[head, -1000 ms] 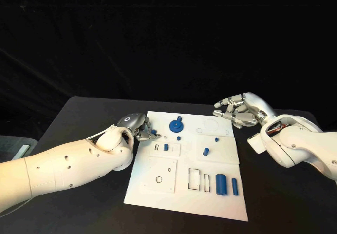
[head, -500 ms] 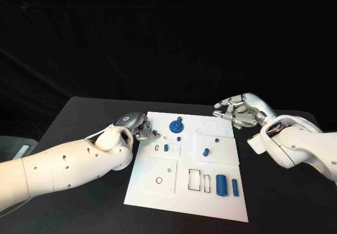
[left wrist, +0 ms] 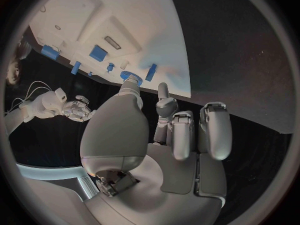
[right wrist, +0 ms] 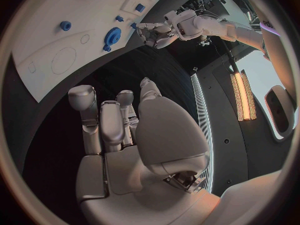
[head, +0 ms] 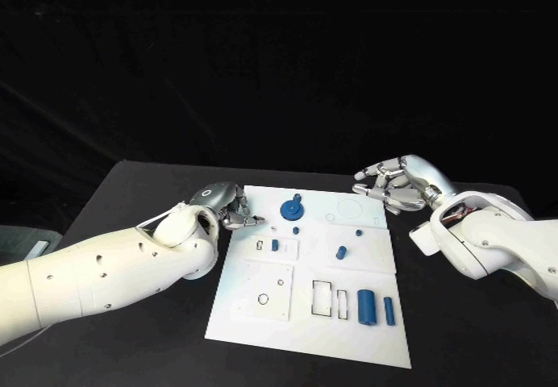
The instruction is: Assemble the parts on the task board
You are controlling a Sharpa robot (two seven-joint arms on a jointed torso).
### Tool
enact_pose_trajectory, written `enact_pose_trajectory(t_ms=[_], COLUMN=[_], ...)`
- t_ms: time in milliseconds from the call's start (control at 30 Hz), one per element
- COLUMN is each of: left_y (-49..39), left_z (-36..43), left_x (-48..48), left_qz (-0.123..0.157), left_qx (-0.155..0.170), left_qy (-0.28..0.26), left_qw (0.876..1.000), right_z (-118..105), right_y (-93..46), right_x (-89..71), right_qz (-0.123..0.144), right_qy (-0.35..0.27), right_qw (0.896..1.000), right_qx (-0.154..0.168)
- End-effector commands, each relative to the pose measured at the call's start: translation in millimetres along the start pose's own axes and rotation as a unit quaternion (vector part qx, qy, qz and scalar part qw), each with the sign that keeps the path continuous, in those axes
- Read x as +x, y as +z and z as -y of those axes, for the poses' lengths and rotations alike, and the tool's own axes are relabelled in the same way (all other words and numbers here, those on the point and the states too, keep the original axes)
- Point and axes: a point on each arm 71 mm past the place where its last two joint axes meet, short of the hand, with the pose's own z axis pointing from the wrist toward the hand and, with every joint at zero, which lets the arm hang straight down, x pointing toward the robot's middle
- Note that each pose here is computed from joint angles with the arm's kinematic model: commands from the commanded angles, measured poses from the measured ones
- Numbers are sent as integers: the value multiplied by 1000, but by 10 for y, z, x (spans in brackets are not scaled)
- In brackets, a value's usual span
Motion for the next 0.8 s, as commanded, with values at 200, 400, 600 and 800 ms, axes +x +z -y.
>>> enact_pose_trajectory(t_ms=[200, 400, 600, 800], left_y=[108, 257, 349, 403], left_z=[-26, -17, 26, 105], left_x=[-442, -830, -904, -843], left_qz=[-50, -131, -216, -275], left_qx=[-31, -19, 11, 33], left_qy=[-69, -84, -72, -14], left_qw=[996, 988, 974, 961], right_z=[8, 29, 34, 43], right_y=[10, 19, 26, 28], right_x=[5, 1, 10, 20], right_qz=[-1, 0, -2, -4], right_qy=[-2, -2, -1, 1], right_qw=[1000, 1000, 1000, 1000], right_qx=[-4, -1, -2, -2])
